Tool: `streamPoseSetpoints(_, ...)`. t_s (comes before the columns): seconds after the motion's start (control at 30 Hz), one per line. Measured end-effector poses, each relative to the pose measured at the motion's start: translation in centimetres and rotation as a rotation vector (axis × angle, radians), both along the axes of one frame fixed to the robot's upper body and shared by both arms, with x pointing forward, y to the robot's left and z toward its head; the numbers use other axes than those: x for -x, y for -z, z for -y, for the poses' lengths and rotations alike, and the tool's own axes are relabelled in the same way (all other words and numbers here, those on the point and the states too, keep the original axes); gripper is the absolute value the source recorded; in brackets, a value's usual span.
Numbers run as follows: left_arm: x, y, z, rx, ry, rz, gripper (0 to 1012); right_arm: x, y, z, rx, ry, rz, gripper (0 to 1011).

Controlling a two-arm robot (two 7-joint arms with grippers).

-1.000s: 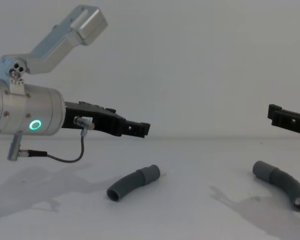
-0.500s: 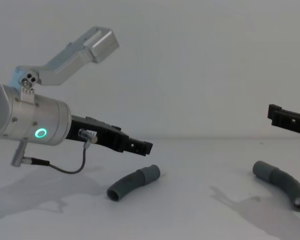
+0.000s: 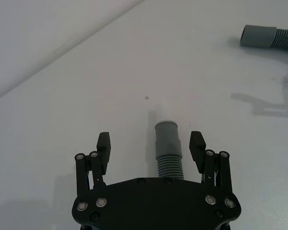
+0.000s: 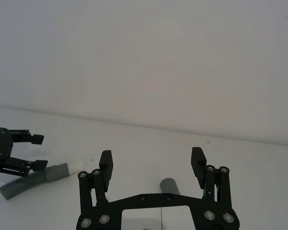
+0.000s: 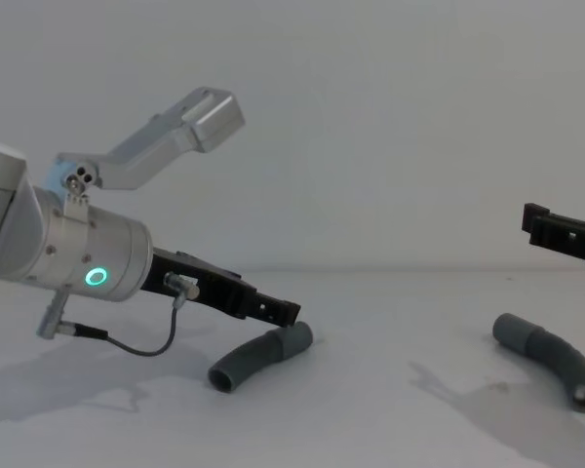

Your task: Use both hands to pick up one end of the pipe from the table, align the ends, and insert them.

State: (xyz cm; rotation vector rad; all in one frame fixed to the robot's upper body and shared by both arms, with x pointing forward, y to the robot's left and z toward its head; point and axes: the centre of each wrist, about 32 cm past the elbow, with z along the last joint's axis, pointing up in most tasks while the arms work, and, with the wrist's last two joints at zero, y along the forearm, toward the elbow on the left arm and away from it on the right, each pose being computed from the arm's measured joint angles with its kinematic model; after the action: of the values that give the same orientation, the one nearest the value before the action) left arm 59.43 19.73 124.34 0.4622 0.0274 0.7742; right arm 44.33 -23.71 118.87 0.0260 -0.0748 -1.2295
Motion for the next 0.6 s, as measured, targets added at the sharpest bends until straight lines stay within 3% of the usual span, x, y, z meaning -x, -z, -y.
streamPoseSetpoints(0.6, -1.18, 0.23, 0.50, -0.036, 0.020, -0.034, 1000, 0.0, 0.0, 0.0, 0.000, 0.000, 0.000, 1001)
